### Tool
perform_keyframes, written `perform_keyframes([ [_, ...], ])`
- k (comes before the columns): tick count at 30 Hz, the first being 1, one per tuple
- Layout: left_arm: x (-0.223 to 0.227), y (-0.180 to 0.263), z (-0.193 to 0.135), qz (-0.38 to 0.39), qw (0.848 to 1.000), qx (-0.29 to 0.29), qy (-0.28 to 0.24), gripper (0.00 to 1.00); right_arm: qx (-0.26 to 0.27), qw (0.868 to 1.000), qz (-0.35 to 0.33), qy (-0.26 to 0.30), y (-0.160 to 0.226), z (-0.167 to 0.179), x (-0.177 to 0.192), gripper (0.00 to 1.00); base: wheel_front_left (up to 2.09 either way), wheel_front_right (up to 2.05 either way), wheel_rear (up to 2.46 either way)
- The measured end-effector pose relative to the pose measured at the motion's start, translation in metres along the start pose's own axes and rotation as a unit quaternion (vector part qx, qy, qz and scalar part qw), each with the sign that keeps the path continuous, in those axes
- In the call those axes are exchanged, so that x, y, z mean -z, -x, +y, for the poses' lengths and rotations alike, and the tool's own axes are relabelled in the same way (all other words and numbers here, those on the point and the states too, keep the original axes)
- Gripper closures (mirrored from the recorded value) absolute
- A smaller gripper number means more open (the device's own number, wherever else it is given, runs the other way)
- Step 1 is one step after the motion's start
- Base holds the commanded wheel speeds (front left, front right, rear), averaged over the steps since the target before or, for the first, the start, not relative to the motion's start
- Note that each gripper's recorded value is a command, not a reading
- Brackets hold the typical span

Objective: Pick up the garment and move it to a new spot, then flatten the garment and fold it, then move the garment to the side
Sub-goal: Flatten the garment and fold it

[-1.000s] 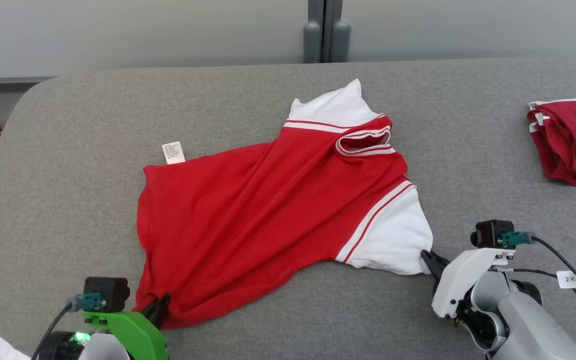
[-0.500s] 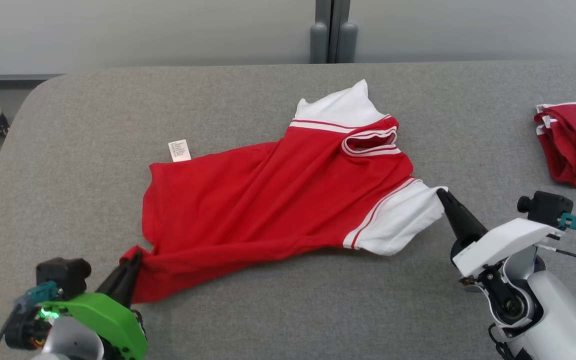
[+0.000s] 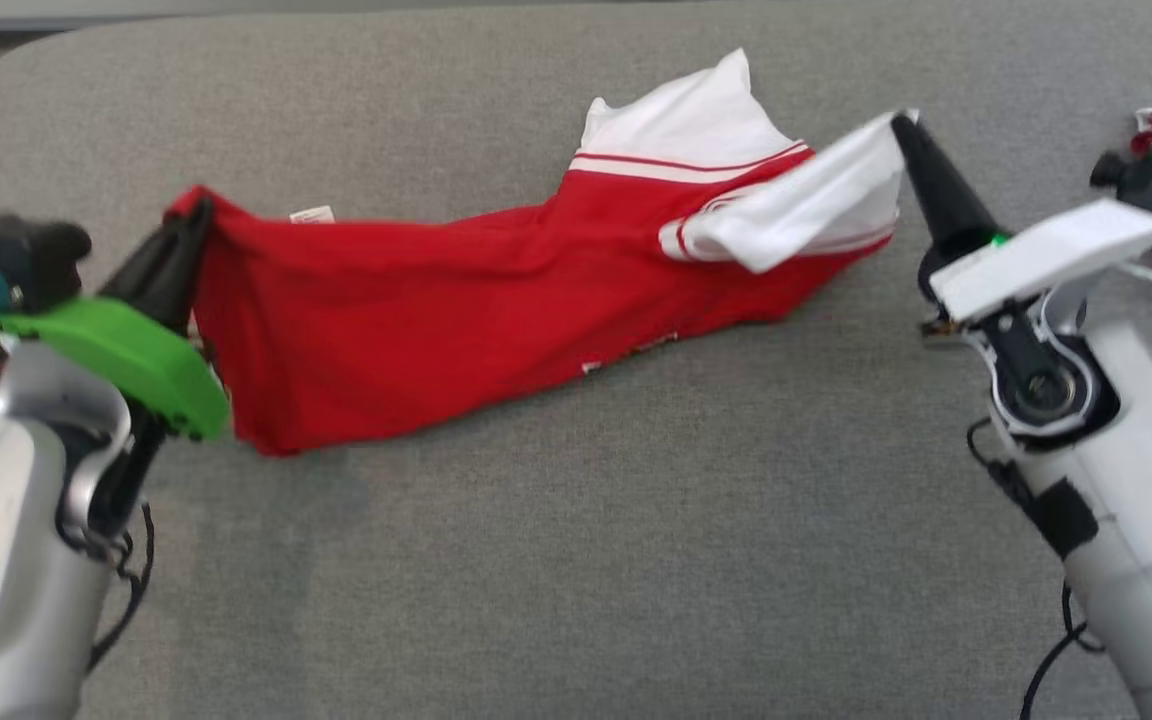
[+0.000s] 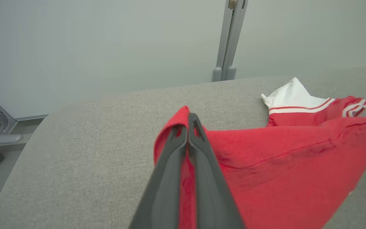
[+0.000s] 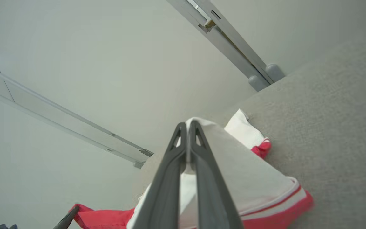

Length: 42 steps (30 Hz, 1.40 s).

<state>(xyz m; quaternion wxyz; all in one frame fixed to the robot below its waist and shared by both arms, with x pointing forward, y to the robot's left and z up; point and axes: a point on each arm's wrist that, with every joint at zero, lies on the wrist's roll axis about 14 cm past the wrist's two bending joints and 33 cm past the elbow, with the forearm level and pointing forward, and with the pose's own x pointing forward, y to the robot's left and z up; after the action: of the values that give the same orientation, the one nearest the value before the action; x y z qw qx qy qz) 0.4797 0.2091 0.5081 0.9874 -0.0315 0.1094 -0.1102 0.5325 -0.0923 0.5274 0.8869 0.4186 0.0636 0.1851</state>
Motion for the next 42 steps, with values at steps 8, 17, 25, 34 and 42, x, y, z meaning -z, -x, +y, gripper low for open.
perform_keyframes([
  [8,-0.054,-0.082,0.027,-0.036,0.999,-0.005,-0.008,1.0,-0.054,0.996,-0.054,0.034,-0.089,0.028,-0.053,1.0,0.0,0.0,0.0],
  [17,-0.138,-0.14,0.037,-0.1,0.995,0.005,0.028,1.0,-0.131,0.977,-0.128,0.106,-0.148,0.09,-0.12,1.0,0.0,0.0,0.0],
  [25,-0.228,-0.146,0.036,-0.169,0.984,0.012,0.054,1.0,-0.174,0.951,-0.205,0.154,-0.151,0.156,-0.195,1.0,0.0,0.0,0.0],
  [34,-0.236,-0.155,0.007,-0.152,0.98,0.066,0.108,1.0,-0.175,0.945,-0.214,0.173,-0.147,0.168,-0.222,1.0,0.0,0.0,0.0],
  [42,-0.162,-0.134,-0.04,-0.052,0.969,0.16,0.18,1.0,-0.125,0.971,-0.112,0.171,-0.126,0.103,-0.164,1.0,0.0,0.0,0.0],
])
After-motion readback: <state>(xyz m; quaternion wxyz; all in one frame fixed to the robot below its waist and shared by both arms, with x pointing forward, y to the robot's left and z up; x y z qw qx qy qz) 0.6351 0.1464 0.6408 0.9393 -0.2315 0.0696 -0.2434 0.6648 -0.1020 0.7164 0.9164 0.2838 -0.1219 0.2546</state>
